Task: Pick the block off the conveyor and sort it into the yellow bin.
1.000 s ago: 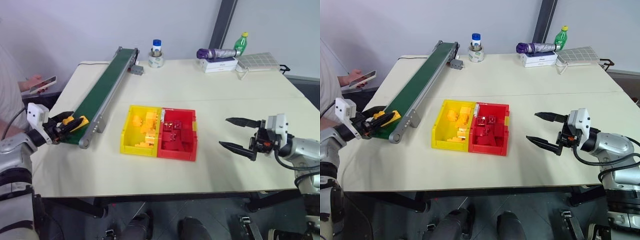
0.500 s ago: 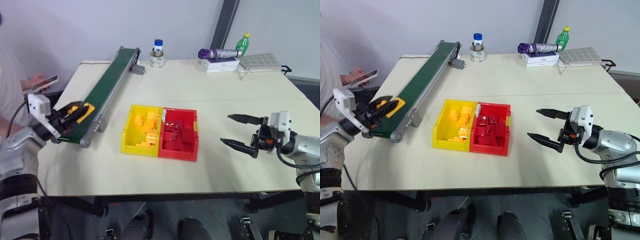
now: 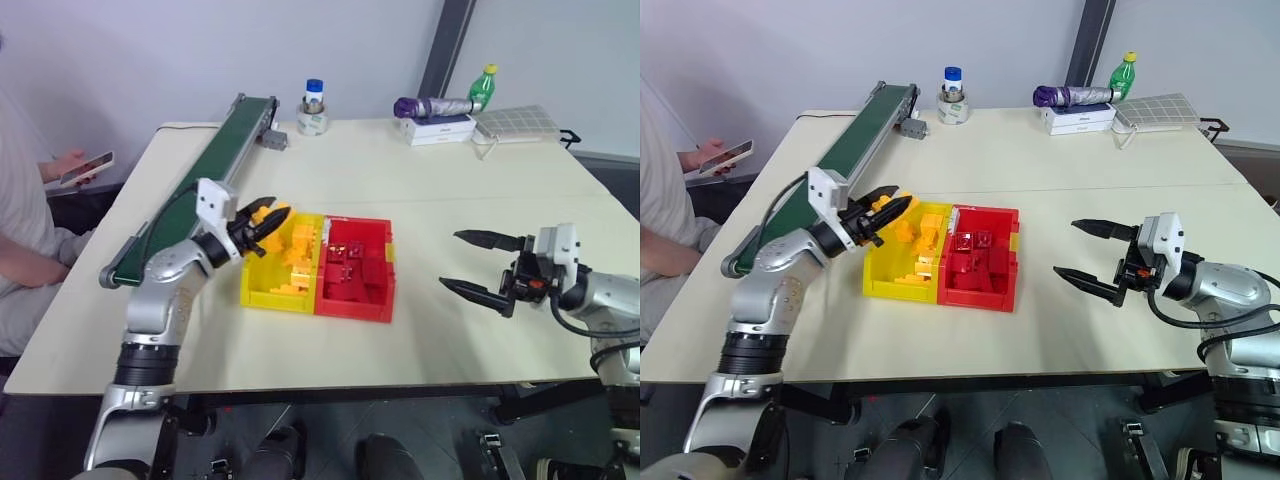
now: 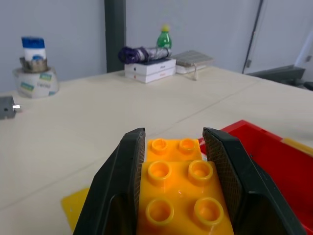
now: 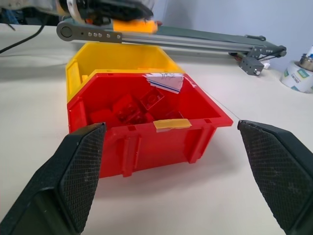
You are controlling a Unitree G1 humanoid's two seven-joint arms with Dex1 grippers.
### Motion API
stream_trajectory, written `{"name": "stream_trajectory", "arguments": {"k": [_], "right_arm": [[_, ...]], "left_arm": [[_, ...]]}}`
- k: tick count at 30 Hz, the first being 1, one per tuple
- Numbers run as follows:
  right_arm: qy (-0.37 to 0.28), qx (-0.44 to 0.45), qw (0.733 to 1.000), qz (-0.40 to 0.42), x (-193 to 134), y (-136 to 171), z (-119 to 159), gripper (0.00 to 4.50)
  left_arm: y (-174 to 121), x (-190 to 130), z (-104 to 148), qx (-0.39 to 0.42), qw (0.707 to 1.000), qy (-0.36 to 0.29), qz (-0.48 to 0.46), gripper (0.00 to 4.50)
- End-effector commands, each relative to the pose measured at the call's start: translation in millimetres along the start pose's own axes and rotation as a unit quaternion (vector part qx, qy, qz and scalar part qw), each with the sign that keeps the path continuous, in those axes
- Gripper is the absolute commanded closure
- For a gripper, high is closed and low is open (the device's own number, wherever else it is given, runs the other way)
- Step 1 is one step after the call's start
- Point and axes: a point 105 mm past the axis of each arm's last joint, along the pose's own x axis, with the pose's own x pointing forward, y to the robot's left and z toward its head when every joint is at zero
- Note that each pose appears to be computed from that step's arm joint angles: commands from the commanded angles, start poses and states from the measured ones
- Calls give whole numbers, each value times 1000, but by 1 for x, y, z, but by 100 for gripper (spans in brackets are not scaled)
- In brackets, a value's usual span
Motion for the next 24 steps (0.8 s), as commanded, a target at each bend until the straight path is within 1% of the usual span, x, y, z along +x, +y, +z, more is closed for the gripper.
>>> {"name": "stream_trajectory", "arguments": {"k": [1,2,3,4,6,8,10,11,14,18,21,24], "right_arm": [[-14,-22,1000,-4,-1,0,11,0],[-14,-22,1000,-4,-1,1,11,0],[-14,-22,1000,-4,-1,1,11,0],[-14,-21,1000,-4,-1,1,11,0],[-15,-20,1000,-4,0,1,10,0],[-15,-20,1000,-3,0,1,10,0],[-14,-20,1000,-2,0,0,10,0],[-14,-20,1000,-2,0,0,10,0],[-12,-20,1000,-1,-2,-3,10,0],[-10,-19,1000,1,-2,-5,9,0],[-10,-19,1000,2,-1,-7,7,0],[-11,-20,1000,4,0,-9,7,0]], "left_arm": [[-4,1,12,4,1000,-21,-18,123],[-3,1,15,6,999,-29,-15,79],[-2,0,18,5,999,-34,-15,22],[-2,-1,20,12,999,-35,-16,4],[-3,-7,27,31,998,-43,-24,4],[0,-18,32,26,998,-47,-28,4],[6,-34,42,59,997,-47,-23,4],[11,-42,44,54,998,-38,-19,4],[38,-80,48,84,996,31,23,4],[56,-121,59,99,991,66,63,4],[59,-150,47,88,987,104,87,4],[59,-172,32,73,984,123,109,4]]}}
